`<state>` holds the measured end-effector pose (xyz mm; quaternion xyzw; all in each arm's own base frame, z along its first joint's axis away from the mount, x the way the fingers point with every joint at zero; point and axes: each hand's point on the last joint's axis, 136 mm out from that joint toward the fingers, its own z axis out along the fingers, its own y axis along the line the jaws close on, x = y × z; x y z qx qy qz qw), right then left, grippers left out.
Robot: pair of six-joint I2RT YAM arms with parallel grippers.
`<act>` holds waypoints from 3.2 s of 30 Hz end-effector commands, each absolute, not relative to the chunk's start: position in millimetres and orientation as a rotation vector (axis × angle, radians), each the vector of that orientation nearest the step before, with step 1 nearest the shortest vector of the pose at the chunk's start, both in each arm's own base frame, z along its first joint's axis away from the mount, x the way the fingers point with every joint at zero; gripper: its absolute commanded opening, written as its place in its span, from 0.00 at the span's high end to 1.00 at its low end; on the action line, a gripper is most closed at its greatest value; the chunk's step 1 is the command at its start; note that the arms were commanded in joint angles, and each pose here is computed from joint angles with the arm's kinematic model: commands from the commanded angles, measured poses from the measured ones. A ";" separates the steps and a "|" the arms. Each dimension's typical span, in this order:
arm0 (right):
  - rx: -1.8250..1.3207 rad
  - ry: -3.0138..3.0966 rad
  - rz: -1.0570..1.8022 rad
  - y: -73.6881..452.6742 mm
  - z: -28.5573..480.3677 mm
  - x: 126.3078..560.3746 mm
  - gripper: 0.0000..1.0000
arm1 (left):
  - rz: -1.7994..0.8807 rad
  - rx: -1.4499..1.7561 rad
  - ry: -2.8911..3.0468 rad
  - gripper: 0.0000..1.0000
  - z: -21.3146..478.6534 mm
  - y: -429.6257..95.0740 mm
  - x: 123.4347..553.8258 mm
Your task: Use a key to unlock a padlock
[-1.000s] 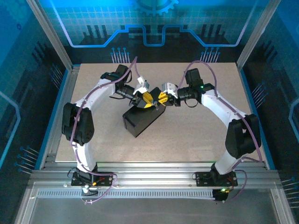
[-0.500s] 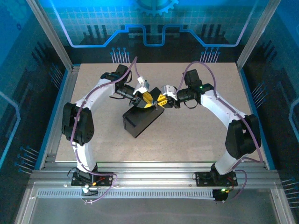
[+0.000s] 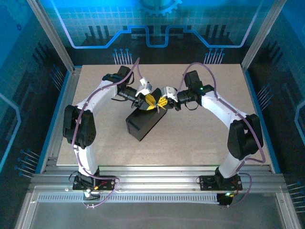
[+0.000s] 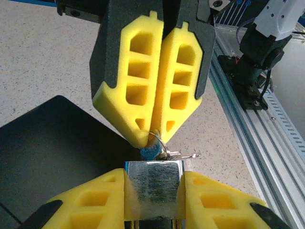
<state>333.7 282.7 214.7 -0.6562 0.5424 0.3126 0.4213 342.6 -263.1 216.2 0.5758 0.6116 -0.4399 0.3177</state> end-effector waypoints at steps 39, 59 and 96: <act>-0.010 2.773 1.787 296.0 244.7 324.0 0.88 | -1.077 1.509 1.371 1.00 266.0 -268.5 332.2; -0.971 2.036 0.817 232.4 258.1 369.0 0.72 | -1.207 1.500 1.384 1.00 267.5 -262.1 319.1; -1.699 1.264 0.775 301.4 255.4 306.8 0.64 | -1.188 1.505 1.376 1.00 273.7 -260.6 317.5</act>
